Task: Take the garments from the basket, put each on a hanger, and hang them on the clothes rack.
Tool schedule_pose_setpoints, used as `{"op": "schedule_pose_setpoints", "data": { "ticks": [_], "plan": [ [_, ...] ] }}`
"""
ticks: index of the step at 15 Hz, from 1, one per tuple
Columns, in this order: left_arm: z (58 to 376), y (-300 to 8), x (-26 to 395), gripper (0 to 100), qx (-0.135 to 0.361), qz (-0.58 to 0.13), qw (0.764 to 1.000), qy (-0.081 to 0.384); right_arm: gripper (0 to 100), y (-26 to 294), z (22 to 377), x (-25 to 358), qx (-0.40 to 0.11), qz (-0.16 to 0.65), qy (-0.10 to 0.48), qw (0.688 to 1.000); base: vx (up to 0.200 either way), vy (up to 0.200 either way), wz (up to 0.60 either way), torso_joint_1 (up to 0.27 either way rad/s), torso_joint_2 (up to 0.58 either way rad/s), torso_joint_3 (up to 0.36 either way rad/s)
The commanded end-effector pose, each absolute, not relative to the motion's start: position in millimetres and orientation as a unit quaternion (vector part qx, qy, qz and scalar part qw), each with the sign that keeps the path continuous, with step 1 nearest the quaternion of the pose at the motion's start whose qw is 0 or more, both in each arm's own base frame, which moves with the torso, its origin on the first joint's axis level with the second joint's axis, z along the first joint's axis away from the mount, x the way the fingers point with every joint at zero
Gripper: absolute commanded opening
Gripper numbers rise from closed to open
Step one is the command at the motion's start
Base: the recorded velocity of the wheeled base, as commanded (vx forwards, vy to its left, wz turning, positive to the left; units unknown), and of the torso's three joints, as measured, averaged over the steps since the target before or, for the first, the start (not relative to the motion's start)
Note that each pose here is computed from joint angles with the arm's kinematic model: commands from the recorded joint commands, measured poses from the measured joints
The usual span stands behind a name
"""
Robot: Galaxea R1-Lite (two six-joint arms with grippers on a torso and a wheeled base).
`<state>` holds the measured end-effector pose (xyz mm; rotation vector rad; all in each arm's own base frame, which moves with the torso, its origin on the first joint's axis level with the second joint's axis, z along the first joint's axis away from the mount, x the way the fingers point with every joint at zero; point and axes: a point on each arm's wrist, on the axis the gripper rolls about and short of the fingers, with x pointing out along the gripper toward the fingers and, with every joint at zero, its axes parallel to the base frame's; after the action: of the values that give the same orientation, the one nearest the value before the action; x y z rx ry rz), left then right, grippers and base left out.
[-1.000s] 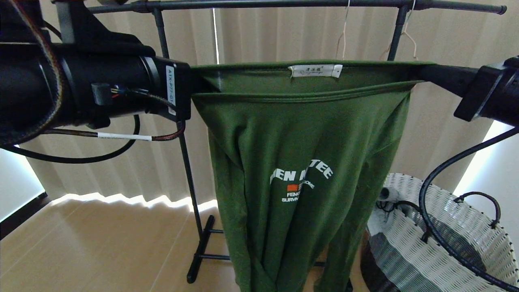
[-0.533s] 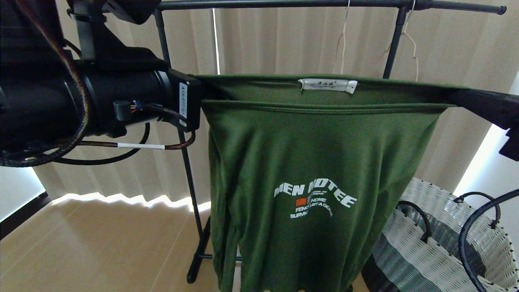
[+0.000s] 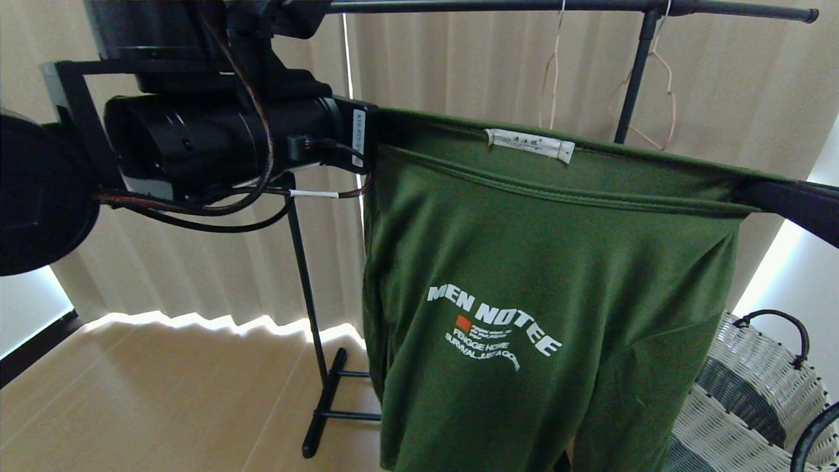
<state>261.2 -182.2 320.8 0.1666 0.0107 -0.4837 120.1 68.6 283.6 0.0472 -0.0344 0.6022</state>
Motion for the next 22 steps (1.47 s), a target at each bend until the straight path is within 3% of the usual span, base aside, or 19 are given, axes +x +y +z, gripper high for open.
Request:
{"op": "schedule_pose_setpoints", "data": {
  "ticks": [1, 7, 13, 17, 22],
  "plan": [
    [314.0, -185.0, 265.4, 0, 0.086, -0.239, 0.967, 0.016, 0, 72.4, 281.3, 127.9, 0.019, 0.294, -0.008, 0.956, 0.0, 0.0, 0.0, 0.0, 0.0, 0.0],
    [317.6, -157.6, 223.7, 0, 0.083, -0.247, 0.965, 0.016, 0, 67.5, 288.0, 176.0, 0.004, 0.224, 0.004, 0.974, 0.0, 0.0, 0.0, 0.0, 0.0, 0.0],
    [310.0, -140.9, 191.5, 0, 0.086, -0.261, 0.961, 0.021, 0, 80.6, 308.9, 216.6, 0.009, 0.221, -0.016, 0.975, 0.0, 0.0, 0.0, 0.0, 0.0, 0.0],
    [302.1, -145.7, 166.1, 0, 0.087, -0.325, 0.941, 0.023, 0, 94.0, 315.0, 252.1, 0.013, 0.224, -0.05, 0.973, 0.0, 0.0, 0.0, 0.0, 0.0, 0.0],
    [294.1, -160.6, 139.3, 0, 0.089, -0.389, 0.917, 0.013, 0, 100.6, 315.9, 260.4, 0.018, 0.23, -0.073, 0.97, 0.0, 0.0, 0.0, 0.0, 0.0, 0.0]
  ]
}}
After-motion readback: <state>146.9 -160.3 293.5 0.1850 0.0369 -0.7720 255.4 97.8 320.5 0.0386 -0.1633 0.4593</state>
